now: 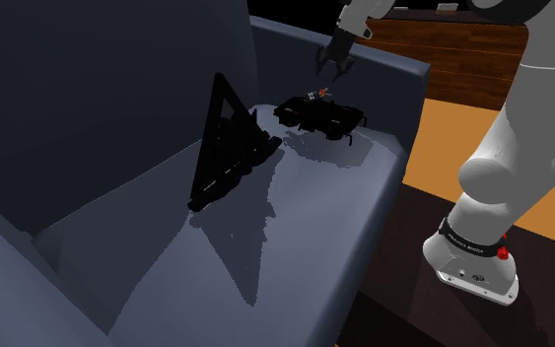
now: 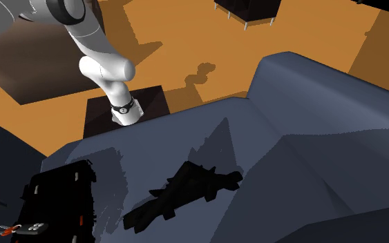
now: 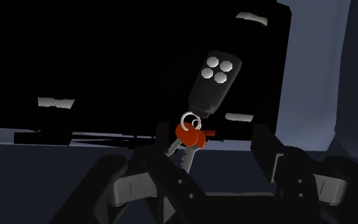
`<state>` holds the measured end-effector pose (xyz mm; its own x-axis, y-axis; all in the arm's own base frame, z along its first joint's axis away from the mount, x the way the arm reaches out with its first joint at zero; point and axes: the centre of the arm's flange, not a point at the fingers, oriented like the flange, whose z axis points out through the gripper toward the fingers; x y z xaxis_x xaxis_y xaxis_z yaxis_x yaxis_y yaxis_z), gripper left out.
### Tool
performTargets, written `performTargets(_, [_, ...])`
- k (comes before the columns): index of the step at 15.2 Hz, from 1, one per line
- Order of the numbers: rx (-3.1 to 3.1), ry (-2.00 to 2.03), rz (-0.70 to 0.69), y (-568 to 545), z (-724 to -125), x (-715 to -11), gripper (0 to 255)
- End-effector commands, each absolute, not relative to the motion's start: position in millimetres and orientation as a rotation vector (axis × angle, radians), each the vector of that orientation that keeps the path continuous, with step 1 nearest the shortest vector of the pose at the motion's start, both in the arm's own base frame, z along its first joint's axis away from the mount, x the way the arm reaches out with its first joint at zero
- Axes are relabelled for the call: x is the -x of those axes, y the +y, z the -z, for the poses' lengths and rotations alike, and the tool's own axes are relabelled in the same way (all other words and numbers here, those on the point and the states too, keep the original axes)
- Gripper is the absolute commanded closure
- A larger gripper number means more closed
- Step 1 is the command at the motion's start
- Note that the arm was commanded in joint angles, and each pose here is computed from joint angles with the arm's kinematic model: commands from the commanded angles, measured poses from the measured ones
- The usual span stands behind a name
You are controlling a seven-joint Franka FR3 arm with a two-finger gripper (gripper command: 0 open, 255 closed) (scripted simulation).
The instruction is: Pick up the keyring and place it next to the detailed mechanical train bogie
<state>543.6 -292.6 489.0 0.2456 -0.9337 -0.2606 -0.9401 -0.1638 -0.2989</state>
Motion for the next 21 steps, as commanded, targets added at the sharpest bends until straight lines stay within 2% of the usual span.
performTargets(1, [2.132, 1.717, -0.05, -289.9, -473.9, -549.2, 255])
performTargets(8, [2.132, 1.716, -0.05, -290.1, -469.1, -549.6, 255])
performTargets(9, [2.129, 1.714, -0.014, -290.1, -487.0, -547.1, 255])
performTargets(10, [2.129, 1.714, -0.014, -290.1, -487.0, -547.1, 0])
performTargets(12, [2.029, 2.149, 0.457, -198.4, -482.9, -532.7, 0])
performTargets(13, [2.178, 1.872, 0.14, -233.3, -477.4, -537.5, 0])
performTargets(14, [2.178, 1.872, 0.14, -233.3, -477.4, -537.5, 0])
performTargets(17, [1.922, 2.559, -0.346, -244.2, -480.8, -639.0, 0])
performTargets(21, [1.922, 2.559, -0.346, -241.5, -460.2, -635.0, 0])
